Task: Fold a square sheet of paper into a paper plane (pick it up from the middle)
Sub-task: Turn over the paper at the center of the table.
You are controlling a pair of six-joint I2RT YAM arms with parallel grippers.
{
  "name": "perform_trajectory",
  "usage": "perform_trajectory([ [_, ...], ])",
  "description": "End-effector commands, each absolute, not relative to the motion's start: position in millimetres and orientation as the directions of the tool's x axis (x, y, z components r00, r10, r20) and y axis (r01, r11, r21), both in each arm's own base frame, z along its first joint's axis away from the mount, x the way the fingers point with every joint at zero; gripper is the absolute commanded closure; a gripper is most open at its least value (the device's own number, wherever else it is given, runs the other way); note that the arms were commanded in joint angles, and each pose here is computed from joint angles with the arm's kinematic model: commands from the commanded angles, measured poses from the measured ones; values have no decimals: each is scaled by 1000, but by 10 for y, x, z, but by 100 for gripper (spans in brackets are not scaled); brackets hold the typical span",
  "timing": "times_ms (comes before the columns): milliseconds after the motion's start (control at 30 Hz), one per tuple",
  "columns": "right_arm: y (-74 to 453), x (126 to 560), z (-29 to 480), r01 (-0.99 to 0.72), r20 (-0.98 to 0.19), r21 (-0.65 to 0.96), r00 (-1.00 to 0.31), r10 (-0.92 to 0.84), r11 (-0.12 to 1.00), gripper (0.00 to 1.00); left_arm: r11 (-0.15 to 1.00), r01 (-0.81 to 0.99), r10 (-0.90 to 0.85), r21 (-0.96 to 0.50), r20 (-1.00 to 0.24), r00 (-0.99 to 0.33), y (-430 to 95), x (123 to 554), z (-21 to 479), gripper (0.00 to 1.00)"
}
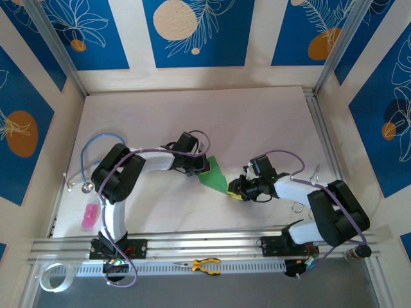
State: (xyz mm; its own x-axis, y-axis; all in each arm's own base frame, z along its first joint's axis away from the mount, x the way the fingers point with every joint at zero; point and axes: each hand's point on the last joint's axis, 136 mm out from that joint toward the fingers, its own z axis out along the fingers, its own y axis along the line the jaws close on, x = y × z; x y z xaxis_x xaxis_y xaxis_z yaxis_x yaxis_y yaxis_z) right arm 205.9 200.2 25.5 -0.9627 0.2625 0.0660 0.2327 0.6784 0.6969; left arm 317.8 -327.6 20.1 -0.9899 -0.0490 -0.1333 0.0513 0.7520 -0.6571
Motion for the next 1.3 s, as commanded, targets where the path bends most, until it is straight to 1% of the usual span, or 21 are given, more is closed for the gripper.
perform_trajectory([
  [0, 2083, 2095, 324, 225, 77, 733, -965, 249, 642, 70, 820, -37, -84, -571, -55, -995, -3013, 3065, -161, 91],
  [167, 2078, 2122, 326, 228, 75, 732, -963, 257, 642, 70, 816, -37, -87, -577, -58, -995, -3024, 3081, -141, 91],
  [300, 1977, 2091, 285, 241, 65, 685, -960, 273, 687, 70, 816, -38, -86, -576, -58, -995, -3024, 3082, -142, 91],
  [433, 1908, 2027, 281, 254, 66, 662, -957, 283, 705, 70, 823, -39, -85, -567, -55, -995, -3009, 3073, -153, 91],
  [567, 1900, 1964, 280, 251, 72, 679, -958, 278, 690, 69, 831, -31, -76, -555, -58, -995, -2986, 3065, -143, 91],
  [867, 2022, 2023, 286, 256, 112, 723, -960, 257, 642, 69, 830, -37, -81, -557, -53, -995, -2993, 3066, -136, 91],
  [1033, 1983, 2003, 212, 277, 124, 695, -955, 268, 663, 69, 835, -44, -82, -549, -44, -996, -2972, 3049, -163, 91],
  [1267, 1876, 1969, 225, 272, 93, 659, -954, 283, 701, 69, 835, -46, -85, -548, -46, -995, -2975, 3058, -158, 92],
])
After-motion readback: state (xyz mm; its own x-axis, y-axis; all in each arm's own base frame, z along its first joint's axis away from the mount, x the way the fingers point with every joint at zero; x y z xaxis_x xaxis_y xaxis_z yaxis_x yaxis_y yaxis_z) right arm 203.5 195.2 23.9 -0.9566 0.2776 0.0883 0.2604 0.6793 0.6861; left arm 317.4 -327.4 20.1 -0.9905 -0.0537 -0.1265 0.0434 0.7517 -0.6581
